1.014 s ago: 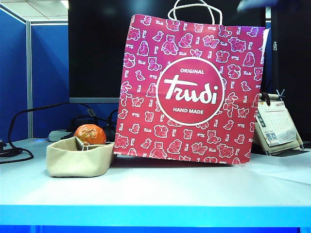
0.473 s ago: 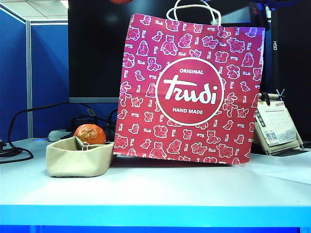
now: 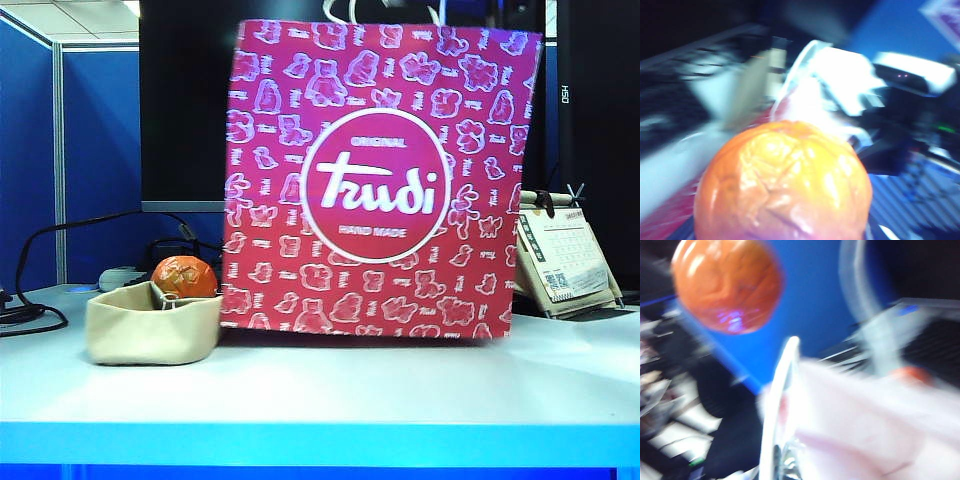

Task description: Open the paper bag and put two oranges into the paper bag.

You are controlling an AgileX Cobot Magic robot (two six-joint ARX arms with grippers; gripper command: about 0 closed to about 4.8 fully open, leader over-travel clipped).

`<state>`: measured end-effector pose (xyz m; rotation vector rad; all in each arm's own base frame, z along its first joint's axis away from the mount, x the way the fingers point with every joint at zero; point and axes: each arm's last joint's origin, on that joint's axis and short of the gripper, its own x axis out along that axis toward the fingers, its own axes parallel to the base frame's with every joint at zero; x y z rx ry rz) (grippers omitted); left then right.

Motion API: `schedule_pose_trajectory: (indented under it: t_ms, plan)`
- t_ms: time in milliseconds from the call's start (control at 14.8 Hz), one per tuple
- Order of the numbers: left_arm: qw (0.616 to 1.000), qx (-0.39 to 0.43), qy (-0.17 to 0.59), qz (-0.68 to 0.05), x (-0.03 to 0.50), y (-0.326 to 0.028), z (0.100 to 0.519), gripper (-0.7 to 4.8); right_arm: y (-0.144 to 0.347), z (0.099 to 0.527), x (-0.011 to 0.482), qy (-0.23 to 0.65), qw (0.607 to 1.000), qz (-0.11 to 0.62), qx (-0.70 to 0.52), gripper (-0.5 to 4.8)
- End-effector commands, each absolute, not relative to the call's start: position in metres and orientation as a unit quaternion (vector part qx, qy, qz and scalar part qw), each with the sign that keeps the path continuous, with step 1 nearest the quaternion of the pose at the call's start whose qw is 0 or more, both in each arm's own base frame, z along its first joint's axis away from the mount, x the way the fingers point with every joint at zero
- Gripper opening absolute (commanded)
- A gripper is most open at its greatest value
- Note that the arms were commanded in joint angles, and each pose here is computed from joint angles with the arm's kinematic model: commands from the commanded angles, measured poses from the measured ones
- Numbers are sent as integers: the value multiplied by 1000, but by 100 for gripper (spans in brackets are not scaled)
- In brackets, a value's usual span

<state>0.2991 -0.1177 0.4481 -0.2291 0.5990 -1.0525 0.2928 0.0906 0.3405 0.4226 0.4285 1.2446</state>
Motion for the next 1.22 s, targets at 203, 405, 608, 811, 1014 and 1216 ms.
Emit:
schedule_pose_trajectory:
  t_ms: [203, 405, 608, 811, 1014, 1216]
  plan:
    - [792, -123, 276, -531, 303, -124, 449, -5, 92, 360, 276, 186, 744, 613, 192, -8]
    - [776, -117, 284, -551, 308, -146, 439, -5, 102, 360, 272, 188, 732, 627, 188, -8]
    - [755, -113, 305, -570, 318, -168, 422, -5, 102, 360, 272, 191, 732, 626, 191, -8]
    - [752, -104, 304, -575, 329, -176, 410, -5, 102, 361, 270, 193, 716, 645, 188, -8]
    - [784, -90, 290, -542, 333, -174, 414, -5, 100, 368, 263, 183, 706, 660, 179, -8]
    - [775, -83, 312, -543, 330, -173, 409, -5, 99, 373, 261, 163, 712, 661, 170, -8]
